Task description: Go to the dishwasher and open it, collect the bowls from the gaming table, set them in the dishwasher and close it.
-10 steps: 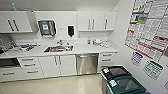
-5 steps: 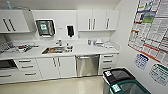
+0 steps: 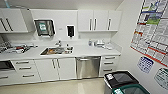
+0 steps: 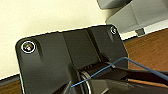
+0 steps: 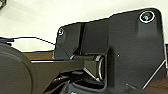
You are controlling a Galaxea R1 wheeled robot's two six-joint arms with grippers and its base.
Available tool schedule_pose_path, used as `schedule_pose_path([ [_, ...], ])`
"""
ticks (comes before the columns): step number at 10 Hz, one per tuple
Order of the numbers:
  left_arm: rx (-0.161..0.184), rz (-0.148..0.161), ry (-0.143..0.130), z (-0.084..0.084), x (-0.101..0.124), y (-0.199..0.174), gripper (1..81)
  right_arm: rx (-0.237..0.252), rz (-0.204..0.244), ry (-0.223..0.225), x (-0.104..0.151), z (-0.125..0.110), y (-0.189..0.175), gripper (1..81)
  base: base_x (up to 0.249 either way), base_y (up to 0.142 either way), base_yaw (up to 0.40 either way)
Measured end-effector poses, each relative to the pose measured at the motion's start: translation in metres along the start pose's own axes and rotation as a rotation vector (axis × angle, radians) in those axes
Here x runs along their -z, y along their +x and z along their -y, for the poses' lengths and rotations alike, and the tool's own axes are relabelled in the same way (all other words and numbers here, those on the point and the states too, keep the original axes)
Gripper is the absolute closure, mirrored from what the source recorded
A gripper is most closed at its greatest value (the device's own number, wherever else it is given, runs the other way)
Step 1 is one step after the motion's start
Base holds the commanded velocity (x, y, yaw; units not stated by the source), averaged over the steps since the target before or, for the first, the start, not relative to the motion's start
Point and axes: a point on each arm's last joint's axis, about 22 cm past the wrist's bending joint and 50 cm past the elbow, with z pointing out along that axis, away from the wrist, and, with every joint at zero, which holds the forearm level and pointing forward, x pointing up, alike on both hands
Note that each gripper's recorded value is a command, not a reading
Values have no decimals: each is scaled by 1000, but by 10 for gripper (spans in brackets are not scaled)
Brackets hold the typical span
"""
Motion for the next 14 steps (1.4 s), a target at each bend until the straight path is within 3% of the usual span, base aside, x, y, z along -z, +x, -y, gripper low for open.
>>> schedule_pose_path([
  [14, -1, -13, 4, 3, 1, 4, 10, 3, -3, 1, -1, 1, 4, 10, 120, 0, 0],
])
